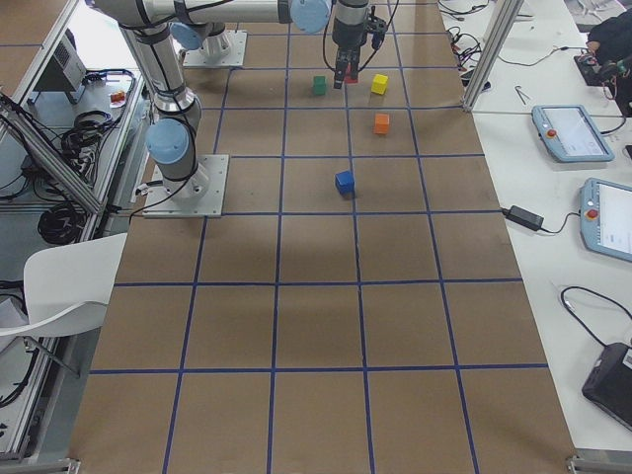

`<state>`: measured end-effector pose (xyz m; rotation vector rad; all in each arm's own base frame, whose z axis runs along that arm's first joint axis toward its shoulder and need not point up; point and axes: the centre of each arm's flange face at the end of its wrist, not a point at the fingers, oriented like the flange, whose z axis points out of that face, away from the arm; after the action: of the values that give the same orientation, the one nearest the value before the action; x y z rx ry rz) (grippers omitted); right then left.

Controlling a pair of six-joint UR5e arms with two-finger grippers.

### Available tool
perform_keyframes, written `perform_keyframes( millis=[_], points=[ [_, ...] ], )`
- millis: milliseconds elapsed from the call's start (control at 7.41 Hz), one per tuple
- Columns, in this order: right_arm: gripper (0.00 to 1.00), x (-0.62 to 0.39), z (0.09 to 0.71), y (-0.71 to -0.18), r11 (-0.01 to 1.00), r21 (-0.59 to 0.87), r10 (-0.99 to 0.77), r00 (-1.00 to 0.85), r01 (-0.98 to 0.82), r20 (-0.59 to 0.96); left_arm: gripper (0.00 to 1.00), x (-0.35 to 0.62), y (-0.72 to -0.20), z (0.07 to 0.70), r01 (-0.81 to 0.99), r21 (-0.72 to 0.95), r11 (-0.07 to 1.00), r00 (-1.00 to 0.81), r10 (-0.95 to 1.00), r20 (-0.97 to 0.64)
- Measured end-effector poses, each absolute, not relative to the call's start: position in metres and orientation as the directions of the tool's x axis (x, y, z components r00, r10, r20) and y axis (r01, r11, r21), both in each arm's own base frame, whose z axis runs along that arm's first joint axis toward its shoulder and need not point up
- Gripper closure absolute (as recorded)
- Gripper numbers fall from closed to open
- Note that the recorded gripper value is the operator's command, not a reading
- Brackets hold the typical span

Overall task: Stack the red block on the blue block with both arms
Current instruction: 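Carry the red block with the left gripper to the table's centre, then open and raise the left gripper while the right arm approaches the red block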

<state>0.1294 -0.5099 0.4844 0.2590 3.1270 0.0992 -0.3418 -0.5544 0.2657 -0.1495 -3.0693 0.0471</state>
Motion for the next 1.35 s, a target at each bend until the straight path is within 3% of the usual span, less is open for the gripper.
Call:
perform_keyframes(
  millis=[135,270,405,810,1349],
  points=[
    [0.00,0.129,0.485,-0.512,0.985,0.049,0.166,-0.986,0.166,0.001,0.75,-0.356,-0.549,0.249,0.085,-0.016,0.996,-0.994,0.086,0.061],
    [0.00,0.129,0.485,-0.513,0.985,0.042,0.166,-0.986,0.166,0.000,0.12,-0.363,-0.550,0.232,0.081,-0.013,0.997,-0.995,0.082,0.059],
    [0.00,0.130,0.485,-0.513,0.985,0.039,0.166,-0.986,0.166,-0.001,0.00,-0.367,-0.554,0.215,0.077,-0.018,0.997,-0.995,0.078,0.060],
    [0.00,0.131,0.487,-0.513,0.986,0.029,0.167,-0.986,0.167,-0.012,0.00,-0.375,-0.553,0.198,0.086,-0.023,0.996,-0.995,0.087,0.053],
    [0.00,0.134,0.484,-0.513,0.986,0.041,0.162,-0.987,0.161,-0.010,0.00,-0.282,-0.567,0.326,0.121,-0.081,0.989,-0.991,0.125,0.047]
  ],
)
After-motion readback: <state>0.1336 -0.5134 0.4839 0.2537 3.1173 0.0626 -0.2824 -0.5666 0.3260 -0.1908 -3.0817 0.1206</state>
